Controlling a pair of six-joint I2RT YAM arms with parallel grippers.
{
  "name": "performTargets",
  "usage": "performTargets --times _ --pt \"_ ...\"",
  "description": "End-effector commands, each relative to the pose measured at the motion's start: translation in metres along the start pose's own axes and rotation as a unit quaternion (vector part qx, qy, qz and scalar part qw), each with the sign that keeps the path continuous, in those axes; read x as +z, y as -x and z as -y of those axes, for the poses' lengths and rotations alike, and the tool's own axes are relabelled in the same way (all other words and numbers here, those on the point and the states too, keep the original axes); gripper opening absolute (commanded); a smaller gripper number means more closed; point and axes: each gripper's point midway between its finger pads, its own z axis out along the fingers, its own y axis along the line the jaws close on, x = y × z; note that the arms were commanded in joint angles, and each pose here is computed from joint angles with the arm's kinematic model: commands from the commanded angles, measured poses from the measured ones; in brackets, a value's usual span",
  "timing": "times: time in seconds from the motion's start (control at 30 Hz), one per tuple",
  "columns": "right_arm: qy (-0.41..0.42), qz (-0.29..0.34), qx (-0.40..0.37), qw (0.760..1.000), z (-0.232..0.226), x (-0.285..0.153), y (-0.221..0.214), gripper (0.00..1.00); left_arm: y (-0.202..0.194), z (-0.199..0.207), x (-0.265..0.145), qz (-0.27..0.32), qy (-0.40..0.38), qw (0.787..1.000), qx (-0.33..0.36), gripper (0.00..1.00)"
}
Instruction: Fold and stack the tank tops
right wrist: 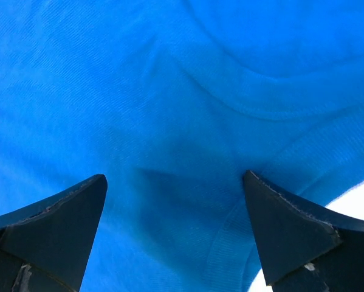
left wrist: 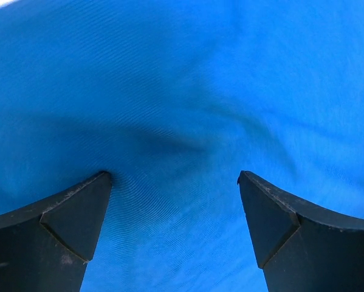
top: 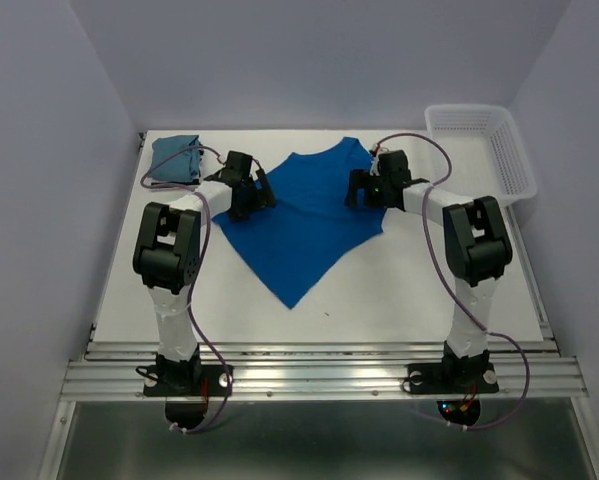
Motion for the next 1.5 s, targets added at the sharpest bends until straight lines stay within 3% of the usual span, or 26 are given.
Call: performTargets --times 0.0,0.2,0.23,0.37,0.6,0.77,0.97,1.0,1.07,1.23,1.3,1.47 --pt "-0.065 -0.030 0.104 0.992 0.029 -0.023 -0.071 1.00 -0.005 -0.009 0.013 -0.038 0.016 0.998 0.040 0.98" --pt "-0.099 -0.003 0.187 0.977 0.028 -0.086 -0.113 1.00 0.015 0.002 0.011 -0.019 0.009 0.998 0.064 0.99" --pt "-0.111 -0.021 0.205 0.972 0.032 -0.094 -0.140 1.00 0.015 0.002 0.012 -0.019 0.010 0.997 0.073 0.99" --pt "-0.065 -0.024 0.208 0.976 0.008 -0.120 -0.160 1.00 0.021 0.002 0.015 -0.015 0.016 0.997 0.078 0.99" --pt "-0.032 0.013 0.172 0.984 -0.015 -0.144 -0.150 1.00 0.033 0.020 -0.003 0.012 -0.032 0.992 0.122 0.99" --pt "-0.088 0.069 0.167 0.980 -0.001 -0.167 -0.113 1.00 0.032 0.030 -0.060 0.064 -0.029 0.991 0.118 0.99" --pt "-0.147 0.129 0.197 0.961 0.017 -0.203 -0.084 1.00 -0.046 -0.007 -0.114 0.052 0.007 0.998 0.028 0.99" --pt "-0.149 0.133 0.200 0.959 0.018 -0.207 -0.085 1.00 -0.078 -0.025 -0.113 0.023 0.029 0.999 0.026 0.99" --pt "-0.167 0.138 0.214 0.952 0.030 -0.212 -0.091 1.00 -0.099 -0.029 -0.130 0.019 0.016 1.000 -0.011 0.99" --pt "-0.208 0.134 0.231 0.941 0.059 -0.221 -0.101 1.00 -0.186 -0.070 -0.143 -0.066 0.038 0.995 -0.061 0.99" --pt "-0.221 0.131 0.246 0.935 0.074 -0.223 -0.104 1.00 -0.203 -0.086 -0.150 -0.074 0.055 0.992 -0.081 0.99" --pt "-0.233 0.119 0.273 0.926 0.094 -0.222 -0.111 1.00 -0.223 -0.077 -0.160 -0.097 0.005 0.986 -0.134 0.99"
